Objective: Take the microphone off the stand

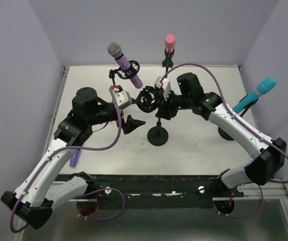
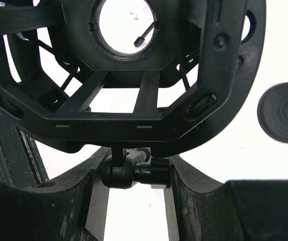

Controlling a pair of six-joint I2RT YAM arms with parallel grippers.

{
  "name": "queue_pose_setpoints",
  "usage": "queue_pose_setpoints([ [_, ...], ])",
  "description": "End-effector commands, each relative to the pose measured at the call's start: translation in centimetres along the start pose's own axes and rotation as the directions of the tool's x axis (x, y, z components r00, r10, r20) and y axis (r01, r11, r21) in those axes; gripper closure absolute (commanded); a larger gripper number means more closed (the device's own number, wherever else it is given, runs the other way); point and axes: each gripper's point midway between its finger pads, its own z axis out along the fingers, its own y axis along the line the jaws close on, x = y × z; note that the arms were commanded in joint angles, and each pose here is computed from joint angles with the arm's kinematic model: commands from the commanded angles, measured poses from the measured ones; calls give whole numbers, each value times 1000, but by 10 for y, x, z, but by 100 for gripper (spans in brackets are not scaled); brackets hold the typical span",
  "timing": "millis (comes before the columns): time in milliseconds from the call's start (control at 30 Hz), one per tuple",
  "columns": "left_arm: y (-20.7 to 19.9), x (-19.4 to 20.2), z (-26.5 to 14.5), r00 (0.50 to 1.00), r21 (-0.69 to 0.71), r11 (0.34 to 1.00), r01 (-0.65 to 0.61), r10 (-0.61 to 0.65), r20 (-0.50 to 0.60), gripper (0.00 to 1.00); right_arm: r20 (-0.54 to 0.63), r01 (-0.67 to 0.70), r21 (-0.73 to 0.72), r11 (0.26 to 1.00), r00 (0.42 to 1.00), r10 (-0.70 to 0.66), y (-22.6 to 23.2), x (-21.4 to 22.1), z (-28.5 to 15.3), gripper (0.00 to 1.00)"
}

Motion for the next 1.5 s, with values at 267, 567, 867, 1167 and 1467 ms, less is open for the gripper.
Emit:
queue_pose_setpoints([
  [267,43,-59,-4,990,-197,979,-62,85,111,2,65,1,50,999,998,-4,-7,-30,-8,44],
  [567,46,-79,24,986,-91,995,-36,50,157,11,76,-8,67,998,997,3,-9,-35,-11,51],
  [867,37,-18,47,998,28,999,28,-29,50,23,55,15,48,999,998,-18,-5,-14,-4,98],
  [1167,33,43,54,995,28,997,77,-75,-58,27,-33,12,-15,1000,999,-12,8,38,10,99],
  [1467,20,70,64,990,54,991,122,-117,-83,28,-124,-43,-44,998,992,37,19,95,24,99],
])
